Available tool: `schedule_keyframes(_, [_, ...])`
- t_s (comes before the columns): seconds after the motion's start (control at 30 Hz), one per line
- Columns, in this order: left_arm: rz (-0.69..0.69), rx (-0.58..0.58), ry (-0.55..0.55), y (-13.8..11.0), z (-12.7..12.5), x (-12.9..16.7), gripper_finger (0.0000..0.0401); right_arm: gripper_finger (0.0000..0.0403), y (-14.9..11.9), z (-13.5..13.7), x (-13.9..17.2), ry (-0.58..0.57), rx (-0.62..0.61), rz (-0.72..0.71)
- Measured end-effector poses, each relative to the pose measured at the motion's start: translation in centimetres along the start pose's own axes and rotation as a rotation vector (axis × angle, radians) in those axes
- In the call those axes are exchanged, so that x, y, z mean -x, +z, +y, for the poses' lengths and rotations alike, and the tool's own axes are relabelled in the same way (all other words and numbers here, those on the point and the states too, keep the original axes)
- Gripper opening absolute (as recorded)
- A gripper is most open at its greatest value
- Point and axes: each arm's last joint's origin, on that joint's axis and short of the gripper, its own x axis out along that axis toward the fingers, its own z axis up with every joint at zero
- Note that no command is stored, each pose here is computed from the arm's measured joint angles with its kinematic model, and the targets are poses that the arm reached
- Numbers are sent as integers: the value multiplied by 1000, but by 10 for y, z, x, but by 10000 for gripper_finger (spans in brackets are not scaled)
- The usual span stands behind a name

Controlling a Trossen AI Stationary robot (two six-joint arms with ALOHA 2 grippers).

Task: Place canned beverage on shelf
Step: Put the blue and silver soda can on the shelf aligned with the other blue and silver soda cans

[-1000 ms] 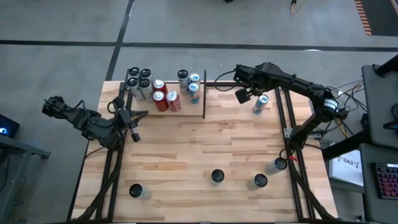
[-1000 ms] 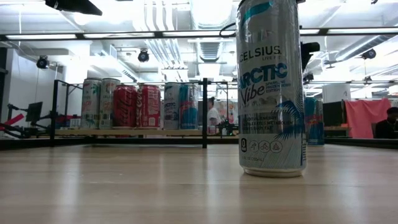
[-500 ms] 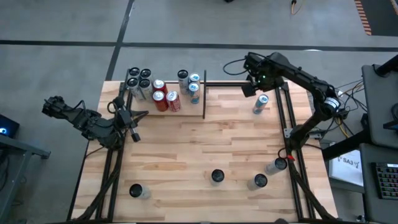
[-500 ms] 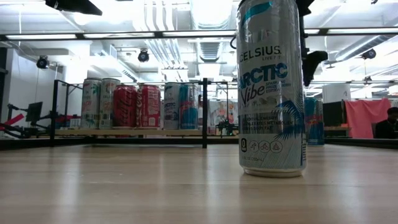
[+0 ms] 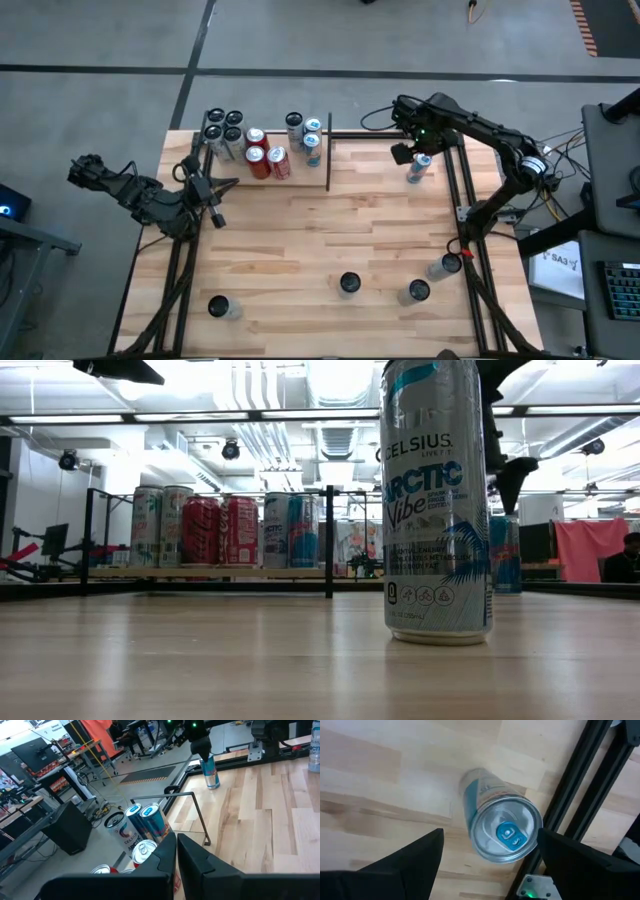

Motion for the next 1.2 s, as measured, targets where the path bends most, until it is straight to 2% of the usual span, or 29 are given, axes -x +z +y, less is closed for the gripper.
schedule_keyframes(0.27, [0, 0, 0, 0, 0, 0, 0, 313, -3, -1, -19, -57, 1, 1])
schedule_keyframes(0.57, [0, 0, 0, 0, 0, 0, 0, 313, -1, -2, -22, -89, 1, -30])
schedule_keyframes(0.9, [0, 0, 0, 0, 0, 0, 0, 313, 0, 1, -14, -52, 2, -33])
schedule_keyframes(1.2, [0, 0, 0, 0, 0, 0, 0, 313, 3, 0, 11, -24, -21, -96])
